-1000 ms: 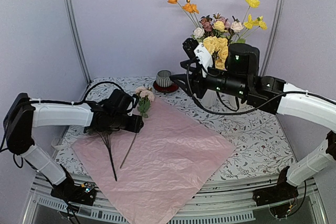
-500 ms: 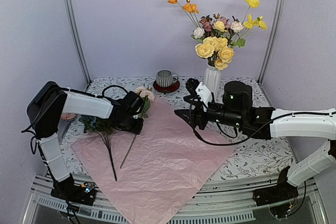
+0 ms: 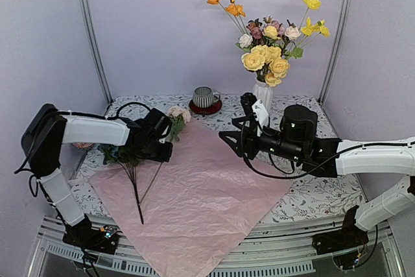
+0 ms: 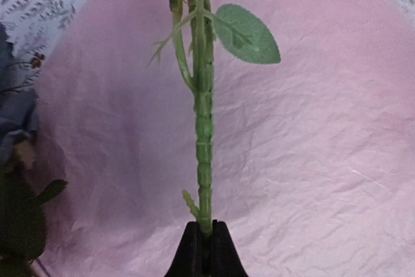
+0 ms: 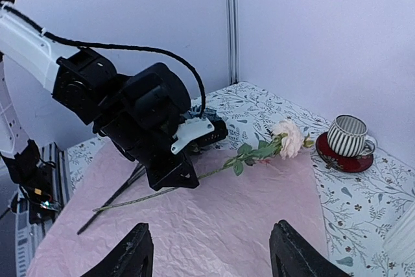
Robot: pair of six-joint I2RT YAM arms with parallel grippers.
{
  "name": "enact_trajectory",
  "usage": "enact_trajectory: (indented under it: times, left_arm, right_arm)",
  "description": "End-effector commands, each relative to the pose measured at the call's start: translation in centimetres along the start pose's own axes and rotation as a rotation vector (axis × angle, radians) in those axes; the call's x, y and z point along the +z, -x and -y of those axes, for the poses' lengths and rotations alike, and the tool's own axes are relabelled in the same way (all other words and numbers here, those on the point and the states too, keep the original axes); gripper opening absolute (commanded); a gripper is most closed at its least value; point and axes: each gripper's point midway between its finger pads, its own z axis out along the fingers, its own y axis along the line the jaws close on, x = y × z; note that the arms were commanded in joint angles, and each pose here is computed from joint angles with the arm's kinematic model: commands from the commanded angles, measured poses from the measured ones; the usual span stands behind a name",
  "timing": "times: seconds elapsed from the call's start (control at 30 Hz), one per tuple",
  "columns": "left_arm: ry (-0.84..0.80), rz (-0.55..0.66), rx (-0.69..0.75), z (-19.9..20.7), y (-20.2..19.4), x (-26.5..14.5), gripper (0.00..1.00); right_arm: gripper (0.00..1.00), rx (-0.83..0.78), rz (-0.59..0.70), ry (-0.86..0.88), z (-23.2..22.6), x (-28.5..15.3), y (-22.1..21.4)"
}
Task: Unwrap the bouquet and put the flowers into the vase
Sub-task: Pick up the fake flower from the flattened wrapping paper, then pass from the left arm to the right
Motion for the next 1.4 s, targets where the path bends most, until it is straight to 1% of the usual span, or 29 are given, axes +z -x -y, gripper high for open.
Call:
enact_trajectory:
  times: [0.0,0.07,0.13,0.23,0.33,0.43,0.5,0.67,0.8,0.83,0.9,0.93,1.07,1.17,1.3,1.37]
  left_arm:
    - [-0.081,0.184,-0.040,0.6,3.4,-6.3,0.00]
    - [-0.164,0.257,-0.024,1.7,4.1,-8.8,0.00]
    - [-0.293,0.359,0.000,3.3,4.9,-12.0,0.00]
    - [-0.476,0.486,0.021,5.1,4.8,-15.8,0.00]
    - [-0.671,0.608,0.074,6.8,3.9,-19.7,0.00]
    - [-0.917,0.683,0.190,9.5,1.6,-23.9,0.00]
    - [-0.997,0.732,0.229,10.1,0.6,-25.9,0.00]
    - [-1.119,0.790,0.323,11.0,-1.8,-28.9,0.00]
    - [-1.184,0.800,0.374,11.5,-3.0,-30.1,0.00]
    - [-1.193,0.798,0.380,11.6,-3.2,-30.2,0.00]
    - [-1.206,0.795,0.395,11.8,-3.5,-30.4,0.00]
    - [-1.211,0.794,0.401,11.9,-3.7,-30.4,0.00]
    - [-1.211,0.793,0.408,12.1,-3.9,-30.2,0.00]
    - [-1.228,0.790,0.422,12.4,-4.2,-30.4,0.00]
    - [-1.252,0.789,0.449,12.8,-4.7,-30.5,0.00]
    - [-1.252,0.784,0.451,13.0,-4.8,-30.4,0.00]
  right_arm:
    - [0.63,0.187,0.052,0.051,-0.8,-0.6,1.6]
    - [0.63,0.247,0.047,0.100,-1.7,-0.3,1.5]
    - [0.64,0.292,0.053,0.161,-2.6,0.1,1.8]
    - [0.63,0.370,0.079,0.224,-3.9,1.0,2.5]
    - [0.63,0.373,0.104,0.256,-6.0,2.0,3.1]
    - [0.63,0.343,0.119,0.279,-8.0,3.2,3.7]
    - [0.63,0.337,0.130,0.285,-8.8,3.9,4.0]
    - [0.63,0.345,0.161,0.368,-11.1,4.6,4.9]
    - [0.60,0.302,0.208,0.423,-12.9,4.1,6.0]
    - [0.58,0.295,0.221,0.433,-13.2,3.9,6.2]
    - [0.49,0.291,0.243,0.439,-13.4,3.8,6.7]
    - [0.47,0.297,0.251,0.446,-13.6,3.8,7.0]
    - [0.46,0.306,0.271,0.487,-14.4,3.5,7.6]
    - [0.44,0.307,0.263,0.471,-14.3,4.1,7.3]
    - [0.36,0.311,0.256,0.468,-14.4,4.5,7.1]
    - [0.27,0.316,0.255,0.470,-14.4,4.5,7.2]
